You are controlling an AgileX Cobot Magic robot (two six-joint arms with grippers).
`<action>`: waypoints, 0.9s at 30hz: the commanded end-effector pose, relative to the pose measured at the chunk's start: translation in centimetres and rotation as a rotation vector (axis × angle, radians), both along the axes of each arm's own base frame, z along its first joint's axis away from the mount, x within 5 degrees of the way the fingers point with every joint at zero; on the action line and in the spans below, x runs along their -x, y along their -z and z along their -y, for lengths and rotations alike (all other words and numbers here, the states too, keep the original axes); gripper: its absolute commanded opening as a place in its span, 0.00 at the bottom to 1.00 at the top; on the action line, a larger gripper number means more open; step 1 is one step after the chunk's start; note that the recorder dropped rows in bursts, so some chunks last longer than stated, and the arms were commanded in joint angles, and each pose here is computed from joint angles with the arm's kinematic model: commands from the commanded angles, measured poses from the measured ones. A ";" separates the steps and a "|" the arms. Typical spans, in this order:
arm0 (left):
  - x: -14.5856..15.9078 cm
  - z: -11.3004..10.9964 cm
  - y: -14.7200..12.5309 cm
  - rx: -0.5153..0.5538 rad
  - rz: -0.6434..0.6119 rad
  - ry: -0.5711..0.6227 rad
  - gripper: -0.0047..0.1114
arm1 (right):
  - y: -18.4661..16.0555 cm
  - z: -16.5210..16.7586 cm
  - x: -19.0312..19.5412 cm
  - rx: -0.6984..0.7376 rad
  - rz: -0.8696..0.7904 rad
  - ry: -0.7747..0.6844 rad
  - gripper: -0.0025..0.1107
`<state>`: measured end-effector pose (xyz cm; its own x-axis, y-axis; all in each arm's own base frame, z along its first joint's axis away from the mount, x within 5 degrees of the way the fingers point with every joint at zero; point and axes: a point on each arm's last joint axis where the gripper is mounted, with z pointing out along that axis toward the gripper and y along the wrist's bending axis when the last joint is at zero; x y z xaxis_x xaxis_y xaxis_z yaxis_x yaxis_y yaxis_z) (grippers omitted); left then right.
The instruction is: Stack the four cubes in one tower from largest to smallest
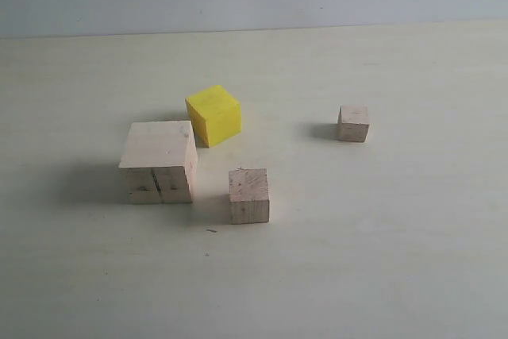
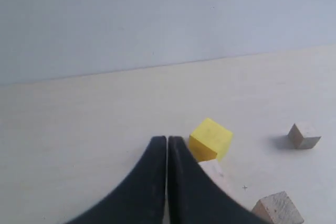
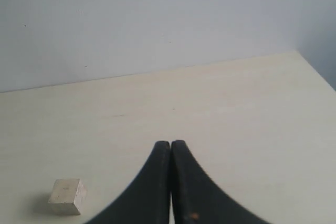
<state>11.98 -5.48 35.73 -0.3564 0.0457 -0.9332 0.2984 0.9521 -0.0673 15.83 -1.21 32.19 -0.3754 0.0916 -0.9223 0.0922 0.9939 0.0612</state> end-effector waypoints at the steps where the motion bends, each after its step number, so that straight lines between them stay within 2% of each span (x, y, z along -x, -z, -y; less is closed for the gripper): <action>1: 2.3 -1.7 -0.7 0.012 0.088 0.005 0.04 | -0.8 0.2 -0.3 0.018 0.078 0.008 0.02; 6: 4.2 -3.1 -0.8 0.018 0.143 0.000 0.04 | -0.8 0.2 -0.3 0.019 0.086 0.008 0.02; 10: 5.0 -4.0 0.0 -0.024 0.129 -0.016 0.04 | -0.7 -0.1 -0.3 -0.142 0.082 0.033 0.02; 11: 5.2 -4.1 0.1 -0.031 0.127 -0.018 0.04 | -0.6 -0.2 -0.4 -0.143 0.075 0.024 0.02; 15: 5.6 -4.6 0.4 -0.046 0.120 -0.027 0.04 | -0.5 -1.0 -1.0 -0.093 -0.020 -0.102 0.02; 21: 6.3 -5.0 0.3 -0.055 0.147 -0.017 0.04 | -2.0 -2.8 -3.6 -0.158 -0.158 -0.333 0.02; 27: 6.3 -5.0 1.0 -0.057 0.111 -0.019 0.04 | -3.8 -3.9 -6.7 -0.141 -0.242 -0.446 0.02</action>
<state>5.65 -0.47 35.41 -0.2236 0.0853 -0.9709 0.2823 0.9591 0.0193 21.52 1.99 35.16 -0.5979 0.0505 -0.8000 -0.2523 0.9354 0.2477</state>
